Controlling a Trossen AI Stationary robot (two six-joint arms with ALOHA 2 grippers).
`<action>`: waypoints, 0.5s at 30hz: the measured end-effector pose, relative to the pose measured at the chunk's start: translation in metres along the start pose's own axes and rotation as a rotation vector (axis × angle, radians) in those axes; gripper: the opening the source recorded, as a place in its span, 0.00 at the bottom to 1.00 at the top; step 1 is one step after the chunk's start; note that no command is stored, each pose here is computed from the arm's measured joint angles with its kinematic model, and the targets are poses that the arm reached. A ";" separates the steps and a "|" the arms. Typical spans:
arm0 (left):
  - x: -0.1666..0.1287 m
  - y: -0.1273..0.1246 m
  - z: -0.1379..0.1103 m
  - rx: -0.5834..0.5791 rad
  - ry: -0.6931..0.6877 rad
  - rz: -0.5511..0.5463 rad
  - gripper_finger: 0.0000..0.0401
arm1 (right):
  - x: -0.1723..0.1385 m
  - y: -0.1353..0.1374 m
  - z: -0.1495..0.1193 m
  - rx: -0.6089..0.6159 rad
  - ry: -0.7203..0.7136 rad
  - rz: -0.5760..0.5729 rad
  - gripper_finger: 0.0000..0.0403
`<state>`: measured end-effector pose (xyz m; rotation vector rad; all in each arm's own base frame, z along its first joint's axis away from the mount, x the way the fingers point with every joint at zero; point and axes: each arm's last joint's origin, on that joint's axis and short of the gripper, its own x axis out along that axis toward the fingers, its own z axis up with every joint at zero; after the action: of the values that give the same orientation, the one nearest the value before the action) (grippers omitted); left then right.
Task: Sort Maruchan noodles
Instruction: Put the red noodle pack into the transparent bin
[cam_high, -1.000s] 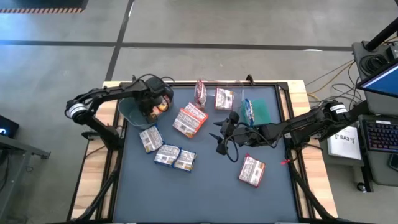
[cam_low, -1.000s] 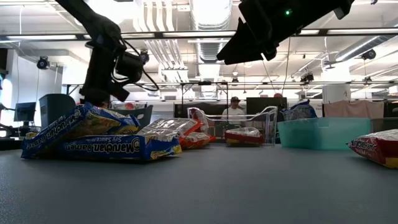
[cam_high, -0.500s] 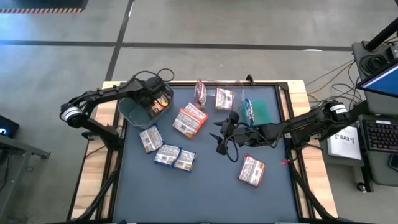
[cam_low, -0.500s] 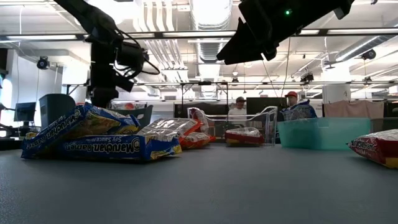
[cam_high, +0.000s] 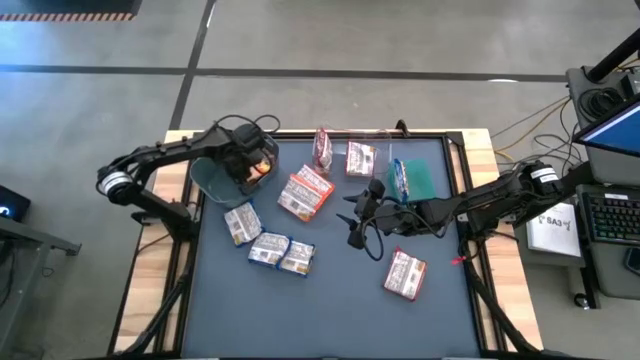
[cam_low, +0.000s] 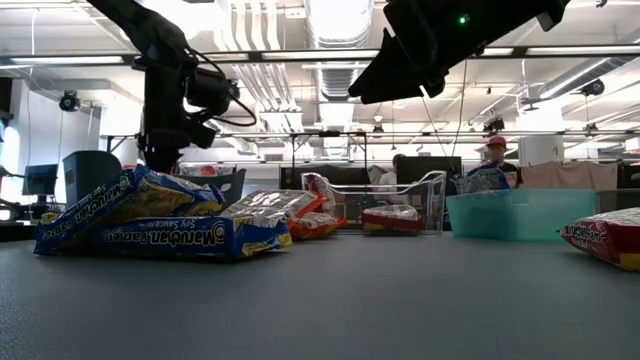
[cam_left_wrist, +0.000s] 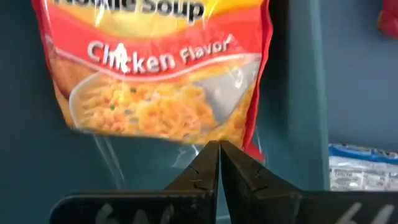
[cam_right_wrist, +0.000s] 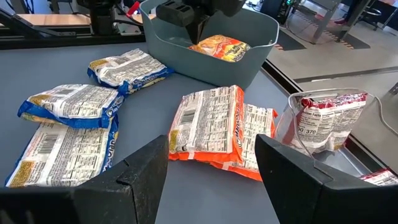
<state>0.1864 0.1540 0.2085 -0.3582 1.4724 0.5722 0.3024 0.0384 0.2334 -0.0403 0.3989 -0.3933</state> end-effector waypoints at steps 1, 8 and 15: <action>0.001 0.000 0.001 0.000 -0.003 0.000 0.00 | 0.000 0.000 0.000 0.000 0.000 0.000 0.57; 0.001 0.000 -0.001 0.006 0.036 0.018 0.00 | 0.000 0.000 0.000 0.000 0.000 0.000 0.57; -0.007 0.001 -0.007 0.008 0.055 0.033 0.00 | 0.000 0.000 0.000 -0.001 0.000 0.000 0.57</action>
<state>0.1800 0.1502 0.2150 -0.3465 1.5351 0.5867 0.3024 0.0384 0.2333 -0.0412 0.3994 -0.3931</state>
